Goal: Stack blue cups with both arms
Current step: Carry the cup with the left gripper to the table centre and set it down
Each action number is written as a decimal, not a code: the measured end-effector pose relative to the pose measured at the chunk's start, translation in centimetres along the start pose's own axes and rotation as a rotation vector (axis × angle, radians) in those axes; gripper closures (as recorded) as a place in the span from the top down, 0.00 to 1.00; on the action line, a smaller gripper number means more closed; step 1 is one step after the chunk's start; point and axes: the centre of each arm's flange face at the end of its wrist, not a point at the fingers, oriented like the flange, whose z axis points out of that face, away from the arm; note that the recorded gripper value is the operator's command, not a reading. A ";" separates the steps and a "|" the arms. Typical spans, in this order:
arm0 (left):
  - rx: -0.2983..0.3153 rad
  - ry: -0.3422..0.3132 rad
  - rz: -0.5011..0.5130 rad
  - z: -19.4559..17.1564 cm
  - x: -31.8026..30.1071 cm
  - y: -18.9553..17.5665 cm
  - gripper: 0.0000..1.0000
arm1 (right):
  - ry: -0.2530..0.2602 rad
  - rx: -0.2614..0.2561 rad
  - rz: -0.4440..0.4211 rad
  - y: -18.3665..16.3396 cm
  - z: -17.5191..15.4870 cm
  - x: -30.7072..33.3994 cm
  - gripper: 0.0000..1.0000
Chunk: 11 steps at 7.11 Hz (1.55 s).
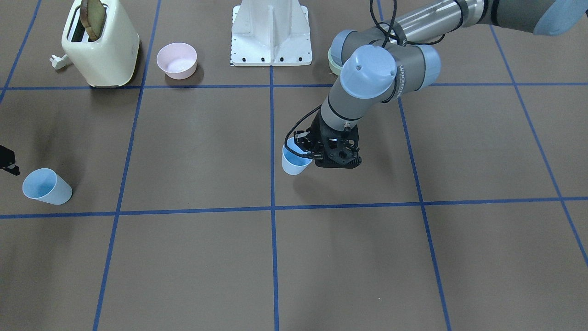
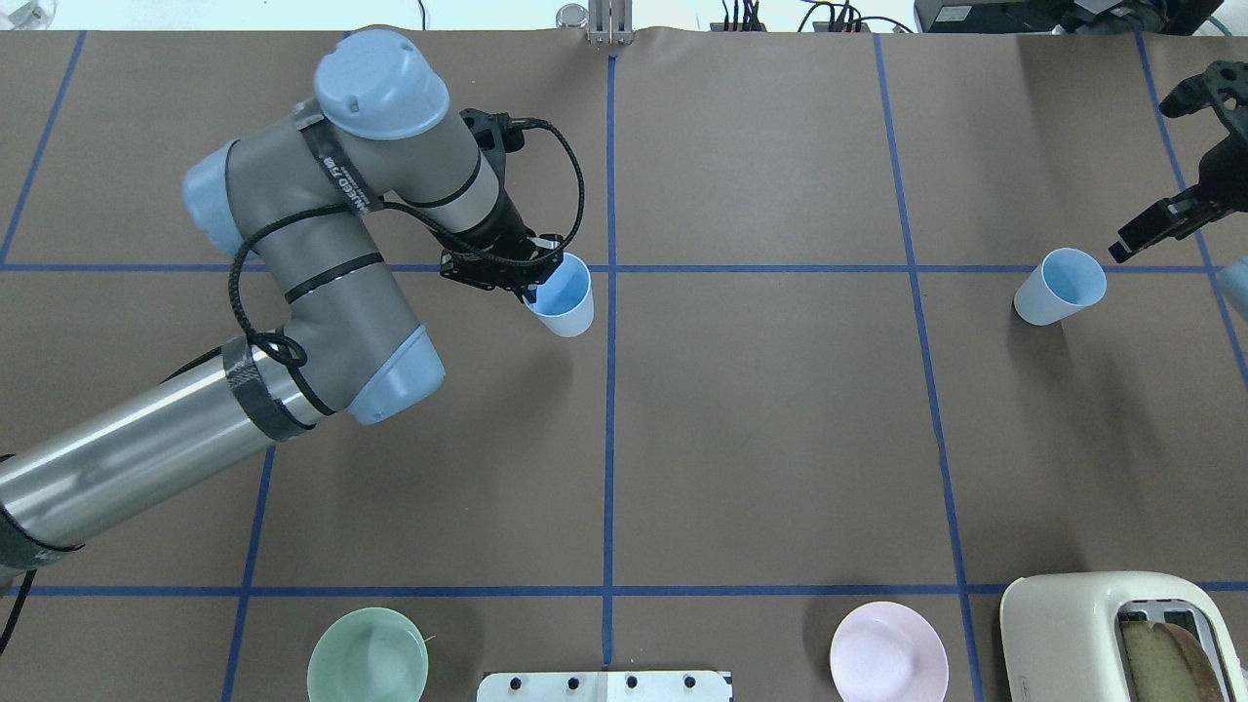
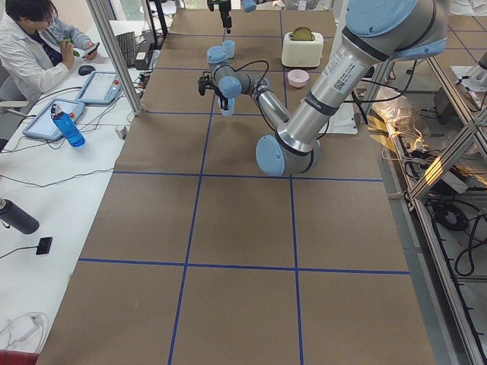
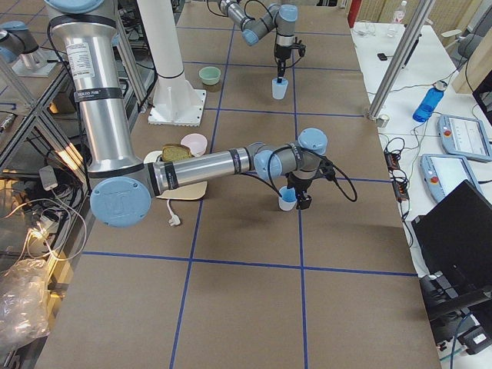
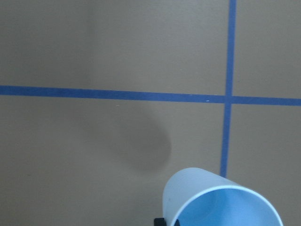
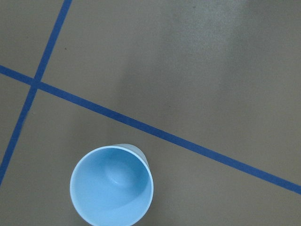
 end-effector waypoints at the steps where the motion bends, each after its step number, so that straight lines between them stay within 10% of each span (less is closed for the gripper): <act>1: -0.002 -0.001 0.014 0.5 1.0 0.1 0.00 | -0.001 -0.003 0.006 -0.4 0.2 -0.2 0.90; 11: -0.023 -0.044 0.106 5.3 3.4 1.8 0.06 | -0.002 -0.009 0.001 -0.8 0.7 -0.8 0.90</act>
